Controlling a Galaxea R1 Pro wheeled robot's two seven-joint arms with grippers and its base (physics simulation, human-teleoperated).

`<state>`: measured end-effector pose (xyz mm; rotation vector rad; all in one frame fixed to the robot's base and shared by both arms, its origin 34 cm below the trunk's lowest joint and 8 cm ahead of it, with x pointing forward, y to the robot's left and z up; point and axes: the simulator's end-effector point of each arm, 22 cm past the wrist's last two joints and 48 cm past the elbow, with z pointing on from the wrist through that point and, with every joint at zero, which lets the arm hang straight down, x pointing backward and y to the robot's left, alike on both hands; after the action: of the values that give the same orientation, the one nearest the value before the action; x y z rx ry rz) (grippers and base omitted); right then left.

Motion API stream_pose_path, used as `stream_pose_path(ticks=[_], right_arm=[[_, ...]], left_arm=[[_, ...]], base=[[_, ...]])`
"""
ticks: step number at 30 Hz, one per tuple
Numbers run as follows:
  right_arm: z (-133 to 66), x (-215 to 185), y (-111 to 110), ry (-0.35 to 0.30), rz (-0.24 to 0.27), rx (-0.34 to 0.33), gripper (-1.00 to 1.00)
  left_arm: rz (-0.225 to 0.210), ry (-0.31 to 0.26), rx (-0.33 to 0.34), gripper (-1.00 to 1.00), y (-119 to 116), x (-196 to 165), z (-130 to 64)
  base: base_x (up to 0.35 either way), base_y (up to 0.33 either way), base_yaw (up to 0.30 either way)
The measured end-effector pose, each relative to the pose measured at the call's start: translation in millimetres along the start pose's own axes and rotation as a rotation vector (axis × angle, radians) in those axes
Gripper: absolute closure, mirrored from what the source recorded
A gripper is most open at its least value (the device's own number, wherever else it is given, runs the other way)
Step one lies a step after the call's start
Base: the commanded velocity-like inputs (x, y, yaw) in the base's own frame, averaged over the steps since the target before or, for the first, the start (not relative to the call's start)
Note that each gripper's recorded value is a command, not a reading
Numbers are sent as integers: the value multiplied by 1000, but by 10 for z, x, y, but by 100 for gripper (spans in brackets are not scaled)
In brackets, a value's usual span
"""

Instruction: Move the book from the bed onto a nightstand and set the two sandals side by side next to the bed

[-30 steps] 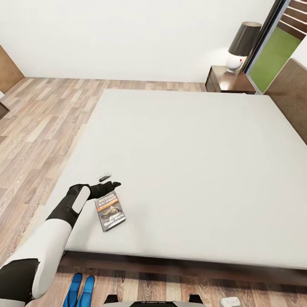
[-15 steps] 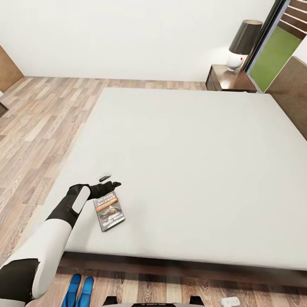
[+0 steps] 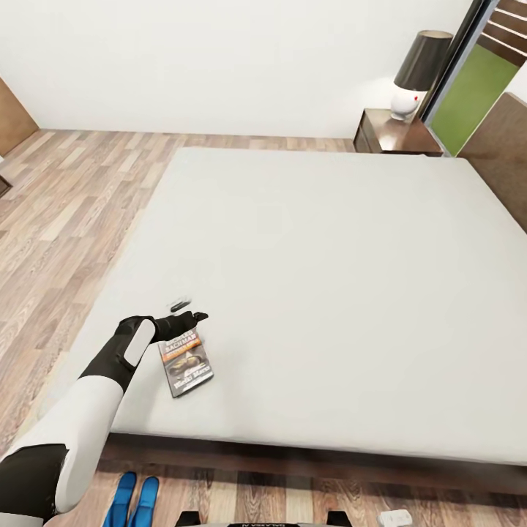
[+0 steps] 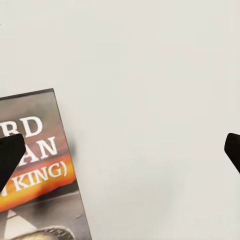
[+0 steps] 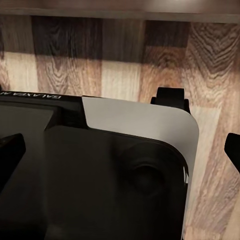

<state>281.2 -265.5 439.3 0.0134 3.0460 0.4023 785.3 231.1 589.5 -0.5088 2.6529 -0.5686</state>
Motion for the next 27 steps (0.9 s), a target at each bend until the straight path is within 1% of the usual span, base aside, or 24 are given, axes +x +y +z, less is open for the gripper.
stream_pose_path(ticks=[2,15,21,27], right_arm=[[29,1,-8,0,0,0,-100],[29,1,-8,0,0,0,-100],[28,2,-7,0,-1,0,-100],[29,1,-8,0,0,0,-100]], left_arm=[[0,0,0,-100,11,7,26],[-1,-2,0,-100,20,-2,21],[0,-2,0,-100,18,-1,18],[-1,-2,1,-100,18,-3,20]], base=[[0,0,0],[0,0,0],[144,72,0],[35,19,0]])
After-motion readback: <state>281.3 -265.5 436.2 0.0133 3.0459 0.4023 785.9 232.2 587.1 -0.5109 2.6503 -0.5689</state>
